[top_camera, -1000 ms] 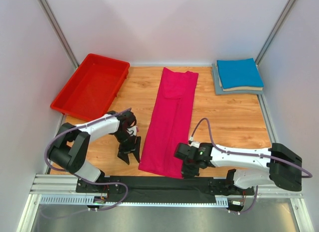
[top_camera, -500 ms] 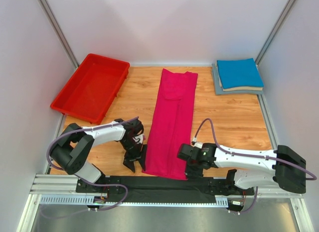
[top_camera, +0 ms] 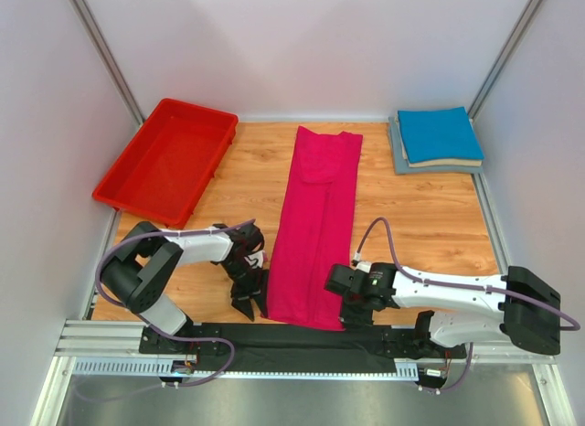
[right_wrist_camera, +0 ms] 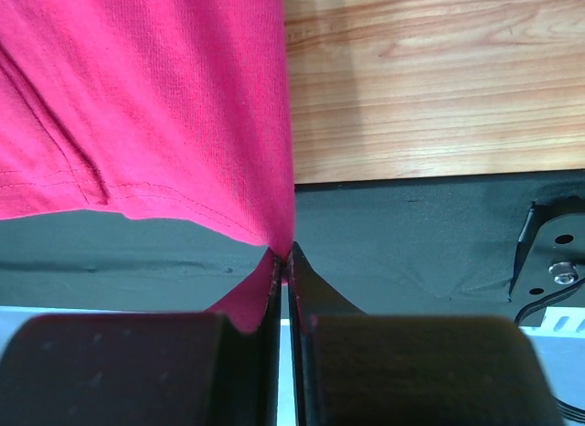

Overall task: Fold and stack the t-shirts
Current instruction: Fold the tshirt

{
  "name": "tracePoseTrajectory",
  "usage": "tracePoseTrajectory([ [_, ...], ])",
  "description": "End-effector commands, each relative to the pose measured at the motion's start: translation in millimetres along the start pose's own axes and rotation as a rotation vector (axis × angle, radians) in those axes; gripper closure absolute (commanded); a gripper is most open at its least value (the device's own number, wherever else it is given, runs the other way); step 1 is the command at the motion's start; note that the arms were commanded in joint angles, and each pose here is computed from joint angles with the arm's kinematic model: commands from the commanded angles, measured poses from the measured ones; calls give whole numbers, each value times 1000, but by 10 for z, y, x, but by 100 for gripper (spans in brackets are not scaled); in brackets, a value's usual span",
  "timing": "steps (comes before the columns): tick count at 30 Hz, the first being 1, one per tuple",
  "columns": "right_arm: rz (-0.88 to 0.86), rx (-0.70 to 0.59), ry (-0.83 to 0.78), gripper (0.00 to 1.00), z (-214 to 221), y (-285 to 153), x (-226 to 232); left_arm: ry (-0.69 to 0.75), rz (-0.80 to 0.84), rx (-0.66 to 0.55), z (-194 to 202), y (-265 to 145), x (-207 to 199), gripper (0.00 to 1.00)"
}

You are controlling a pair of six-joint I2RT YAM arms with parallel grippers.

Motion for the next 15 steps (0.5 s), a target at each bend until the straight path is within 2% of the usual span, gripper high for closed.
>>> tracePoseTrajectory([
  [1, 11, -2, -8, 100, 3, -7, 9, 7, 28, -11, -51, 55, -52, 50],
  [3, 6, -2, -12, 100, 1, -14, 19, 3, 23, -16, -64, 59, -49, 53],
  [5, 8, -1, -17, 100, 1, -9, 19, -2, 23, -18, -56, 58, -43, 67],
  [6, 10, 1, -18, 100, 5, -10, 13, -8, 24, -16, -47, 54, -47, 83],
  [8, 17, 5, -17, 100, 12, -11, -4, -26, 20, -16, -24, 33, -41, 99],
  [15, 23, -19, -22, 100, -18, -147, -18, -81, 55, -22, 67, -83, -116, 100],
])
Point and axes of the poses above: each gripper's point midway between its finger pads, its own y axis out along the fingers, its own x axis along the line the jaws close on, z = x × y, the point moved 6 cm from there along -y, back along the fingers, and after that the axes turned 10 degrees about -y, right-handed, at the moved point
